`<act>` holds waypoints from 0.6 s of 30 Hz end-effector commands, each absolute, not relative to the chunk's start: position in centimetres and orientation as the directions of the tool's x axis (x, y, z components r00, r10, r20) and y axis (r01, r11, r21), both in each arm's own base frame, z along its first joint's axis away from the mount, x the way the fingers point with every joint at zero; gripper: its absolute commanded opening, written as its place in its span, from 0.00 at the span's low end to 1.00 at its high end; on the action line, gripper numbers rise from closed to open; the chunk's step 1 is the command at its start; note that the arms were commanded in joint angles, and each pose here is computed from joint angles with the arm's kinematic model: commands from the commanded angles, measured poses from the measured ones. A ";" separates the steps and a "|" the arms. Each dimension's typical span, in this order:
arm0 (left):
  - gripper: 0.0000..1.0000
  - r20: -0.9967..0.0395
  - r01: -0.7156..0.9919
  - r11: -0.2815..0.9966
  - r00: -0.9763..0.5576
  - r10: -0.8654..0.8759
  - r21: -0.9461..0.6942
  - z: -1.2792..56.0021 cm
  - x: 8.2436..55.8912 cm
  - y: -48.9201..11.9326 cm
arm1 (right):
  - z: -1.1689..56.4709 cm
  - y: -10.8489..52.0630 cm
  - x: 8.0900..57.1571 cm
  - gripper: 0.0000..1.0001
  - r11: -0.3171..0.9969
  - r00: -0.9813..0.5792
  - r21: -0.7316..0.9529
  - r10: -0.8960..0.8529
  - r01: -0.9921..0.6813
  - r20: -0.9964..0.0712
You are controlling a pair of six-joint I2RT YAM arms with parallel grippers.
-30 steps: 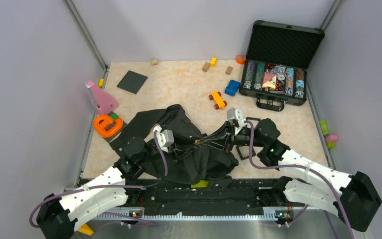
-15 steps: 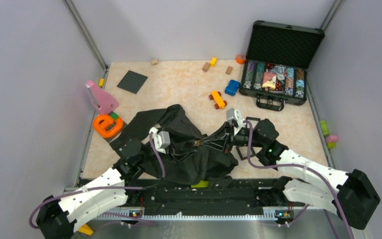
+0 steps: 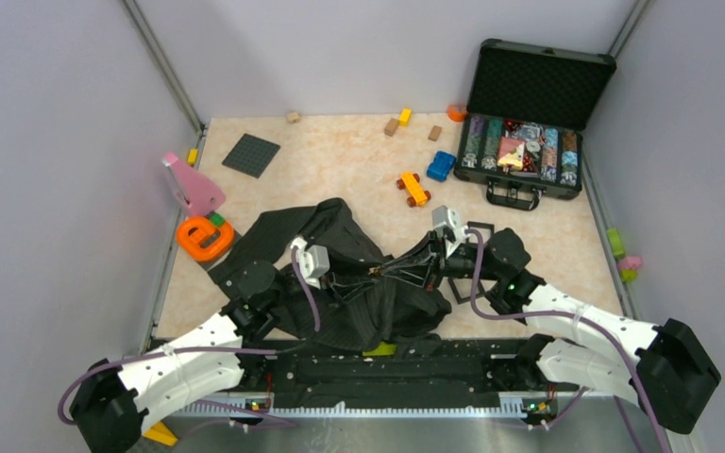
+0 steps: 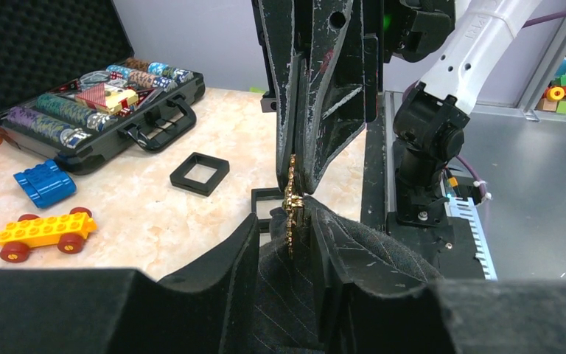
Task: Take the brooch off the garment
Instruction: Remove the brooch from the clothes.
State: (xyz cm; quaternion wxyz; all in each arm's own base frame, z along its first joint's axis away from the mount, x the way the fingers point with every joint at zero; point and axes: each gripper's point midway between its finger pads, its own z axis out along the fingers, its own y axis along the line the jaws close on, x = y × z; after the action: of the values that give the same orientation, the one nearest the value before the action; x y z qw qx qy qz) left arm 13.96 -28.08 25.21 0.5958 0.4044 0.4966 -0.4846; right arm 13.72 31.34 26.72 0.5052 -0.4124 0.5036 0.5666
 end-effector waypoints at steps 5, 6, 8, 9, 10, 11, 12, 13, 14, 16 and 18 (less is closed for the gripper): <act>0.43 -0.968 0.973 0.226 0.089 -0.236 0.034 27.5 14.2 -27.8 | 28.8 31.3 13.6 0.00 0.014 -0.089 0.094 0.217 -0.995 -0.972; 0.42 -0.968 0.973 0.227 0.089 -0.236 0.034 27.4 14.2 -27.8 | 28.7 31.3 13.6 0.00 0.017 -0.088 0.094 0.218 -0.995 -0.972; 0.35 -0.968 0.973 0.228 0.088 -0.236 0.033 27.5 14.2 -27.8 | 28.7 31.3 13.6 0.00 0.016 -0.088 0.094 0.216 -0.995 -0.972; 0.32 -0.968 0.973 0.228 0.086 -0.234 0.032 27.4 14.3 -27.8 | 28.7 31.3 13.5 0.00 0.014 -0.089 0.094 0.214 -0.995 -0.973; 0.29 -0.968 0.973 0.229 0.087 -0.235 0.032 27.4 14.3 -27.8 | 28.7 31.3 13.5 0.00 0.012 -0.087 0.092 0.213 -0.996 -0.973; 0.28 -0.968 0.973 0.230 0.086 -0.234 0.030 27.4 14.3 -27.8 | 28.6 31.3 13.5 0.00 0.013 -0.086 0.091 0.209 -0.996 -0.974; 0.28 -0.968 0.972 0.233 0.086 -0.237 0.030 27.5 14.3 -27.8 | 28.6 31.3 13.5 0.00 0.015 -0.085 0.090 0.209 -0.996 -0.974; 0.36 -0.968 0.973 0.230 0.083 -0.235 0.028 27.4 14.3 -27.8 | 28.6 31.3 13.5 0.00 0.017 -0.086 0.091 0.208 -0.996 -0.974; 0.46 -0.968 0.973 0.229 0.082 -0.236 0.027 27.4 14.2 -27.8 | 28.5 31.3 13.6 0.00 0.020 -0.087 0.093 0.207 -0.995 -0.974; 0.55 -0.969 0.973 0.228 0.082 -0.232 0.027 27.3 14.2 -27.7 | 28.5 31.3 13.9 0.00 0.036 -0.077 0.086 0.200 -0.996 -0.977; 0.58 -0.971 0.972 0.234 0.089 -0.222 0.036 27.2 14.0 -27.4 | 27.5 31.3 14.6 0.00 0.076 -0.076 0.088 0.144 -0.993 -0.987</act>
State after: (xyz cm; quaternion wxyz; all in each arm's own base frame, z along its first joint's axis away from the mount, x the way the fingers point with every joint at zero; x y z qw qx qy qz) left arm 14.18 -27.99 25.33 0.5986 0.3964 0.5009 -0.4834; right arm 14.13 31.37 26.42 0.5096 -0.4083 0.5118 0.5583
